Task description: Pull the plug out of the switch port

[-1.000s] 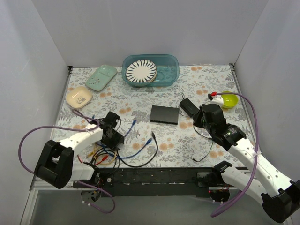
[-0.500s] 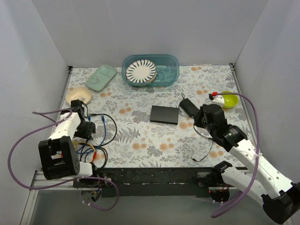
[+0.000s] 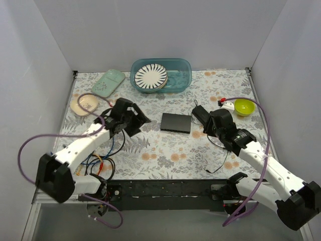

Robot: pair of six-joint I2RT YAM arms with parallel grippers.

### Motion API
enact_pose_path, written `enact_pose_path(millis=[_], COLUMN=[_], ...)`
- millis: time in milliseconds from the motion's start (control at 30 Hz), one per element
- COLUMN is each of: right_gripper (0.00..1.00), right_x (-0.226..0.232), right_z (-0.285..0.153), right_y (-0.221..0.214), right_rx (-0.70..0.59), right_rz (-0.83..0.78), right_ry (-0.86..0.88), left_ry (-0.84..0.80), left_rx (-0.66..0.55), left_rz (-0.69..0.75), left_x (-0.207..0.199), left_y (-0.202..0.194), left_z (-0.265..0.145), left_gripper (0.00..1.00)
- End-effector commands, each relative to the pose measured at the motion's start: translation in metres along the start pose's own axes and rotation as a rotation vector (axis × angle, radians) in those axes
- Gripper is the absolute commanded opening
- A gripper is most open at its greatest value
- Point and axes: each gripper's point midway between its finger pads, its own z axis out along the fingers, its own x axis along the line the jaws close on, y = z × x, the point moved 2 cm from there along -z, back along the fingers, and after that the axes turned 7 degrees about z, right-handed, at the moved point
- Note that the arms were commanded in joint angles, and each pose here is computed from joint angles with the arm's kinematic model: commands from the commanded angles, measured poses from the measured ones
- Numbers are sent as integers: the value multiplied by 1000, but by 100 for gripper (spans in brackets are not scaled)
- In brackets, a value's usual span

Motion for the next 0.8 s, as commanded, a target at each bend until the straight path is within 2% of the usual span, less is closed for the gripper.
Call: enact_pose_path(millis=[0, 67, 100, 233, 333, 400, 433, 467, 500, 567, 600, 633, 767], right_gripper=[43, 39, 38, 35, 45, 57, 68, 86, 90, 96, 96, 96, 96], right_x=[15, 20, 20, 13, 10, 5, 4, 6, 8, 16, 13, 14, 17], right_z=[11, 16, 23, 41, 56, 72, 78, 82, 98, 110, 126, 134, 161], right_y=[6, 5, 5, 14, 34, 40, 44, 59, 58, 71, 62, 61, 44], right_rx=[37, 53, 62, 53, 29, 42, 41, 14, 29, 42, 83, 97, 183], right_rz=[-1, -9, -15, 0, -12, -24, -36, -82, -135, -253, -293, -317, -364], right_ry=[21, 29, 15, -48, -101, -150, -172, -186, -189, -185, -200, -196, -154], left_ry=[-27, 36, 103, 210, 197, 183, 173, 173, 178, 205, 195, 211, 122], left_rx=[172, 201, 220, 190, 185, 185, 194, 200, 213, 244, 266, 292, 303], left_rz=[202, 244, 242, 271, 284, 284, 281, 277, 275, 275, 273, 279, 281], left_x=[-47, -54, -43, -37, -46, -46, -46, -43, -40, -26, -24, -9, -6], left_y=[-53, -66, -71, -60, -54, -55, -56, -55, -56, -62, -66, -74, -80], left_z=[49, 62, 79, 106, 109, 111, 110, 111, 111, 108, 106, 104, 90], left_gripper=[70, 70, 69, 66, 66, 67, 67, 67, 67, 66, 67, 67, 67])
